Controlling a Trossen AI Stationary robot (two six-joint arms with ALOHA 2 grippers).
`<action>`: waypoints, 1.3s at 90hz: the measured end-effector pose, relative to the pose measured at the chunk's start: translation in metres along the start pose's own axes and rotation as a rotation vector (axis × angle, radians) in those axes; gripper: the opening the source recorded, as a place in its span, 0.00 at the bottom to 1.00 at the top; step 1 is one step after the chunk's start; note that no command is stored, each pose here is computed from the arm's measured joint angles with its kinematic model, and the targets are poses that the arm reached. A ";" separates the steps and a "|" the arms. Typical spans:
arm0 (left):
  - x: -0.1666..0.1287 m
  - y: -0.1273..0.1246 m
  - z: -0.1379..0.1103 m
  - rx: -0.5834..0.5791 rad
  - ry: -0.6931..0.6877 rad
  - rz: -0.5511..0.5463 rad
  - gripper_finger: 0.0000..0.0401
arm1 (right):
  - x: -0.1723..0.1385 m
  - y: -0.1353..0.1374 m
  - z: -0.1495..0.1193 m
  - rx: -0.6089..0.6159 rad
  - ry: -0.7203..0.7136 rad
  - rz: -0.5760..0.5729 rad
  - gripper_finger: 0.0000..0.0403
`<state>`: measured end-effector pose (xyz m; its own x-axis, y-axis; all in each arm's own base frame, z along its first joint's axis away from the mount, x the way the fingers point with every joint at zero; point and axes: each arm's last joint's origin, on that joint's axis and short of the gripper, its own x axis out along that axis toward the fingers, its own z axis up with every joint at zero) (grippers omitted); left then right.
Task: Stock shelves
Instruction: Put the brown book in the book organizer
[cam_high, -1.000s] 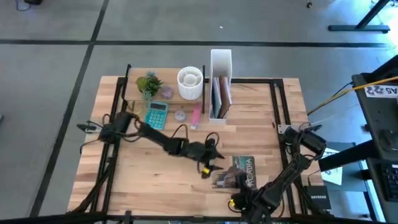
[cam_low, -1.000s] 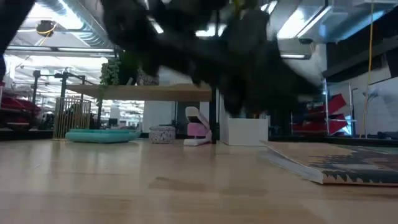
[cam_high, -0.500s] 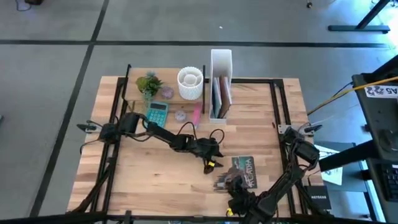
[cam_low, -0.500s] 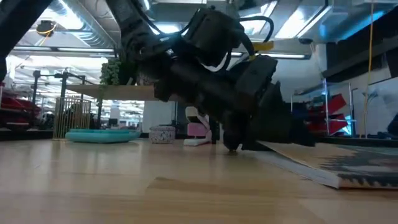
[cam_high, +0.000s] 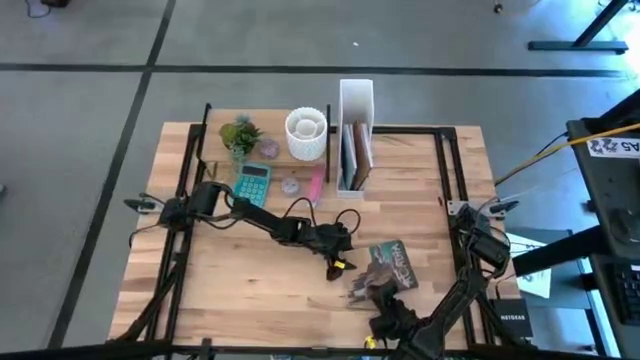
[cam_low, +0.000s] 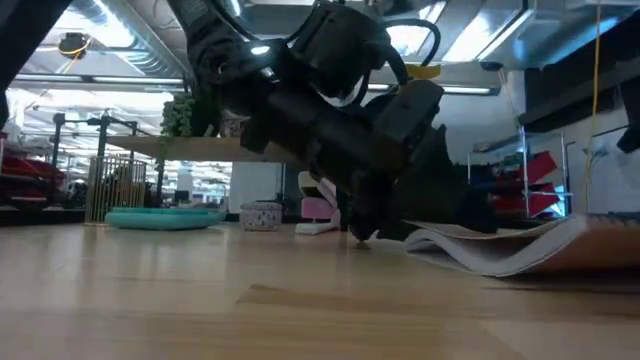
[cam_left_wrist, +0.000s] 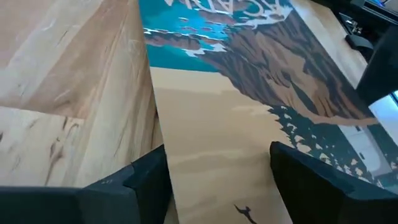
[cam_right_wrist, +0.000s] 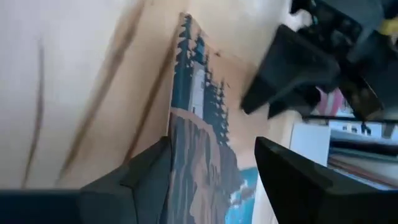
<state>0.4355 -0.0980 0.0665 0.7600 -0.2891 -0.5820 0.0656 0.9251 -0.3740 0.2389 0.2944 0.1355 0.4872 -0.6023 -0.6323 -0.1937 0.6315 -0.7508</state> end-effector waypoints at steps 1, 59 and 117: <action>0.000 0.000 0.000 0.000 0.000 -0.001 0.59 | 0.000 0.000 0.000 0.002 0.001 -0.001 0.53; 0.001 -0.018 -0.008 0.001 0.046 -0.086 0.59 | -0.002 0.012 0.011 0.065 0.063 0.321 0.53; 0.002 -0.023 -0.011 -0.001 0.060 -0.088 0.59 | 0.015 0.041 -0.013 0.042 -0.077 0.075 0.53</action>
<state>0.4280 -0.1226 0.0663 0.7113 -0.3837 -0.5889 0.1299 0.8952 -0.4263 0.2270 0.3048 0.0930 0.5366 -0.5145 -0.6689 -0.1972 0.6942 -0.6922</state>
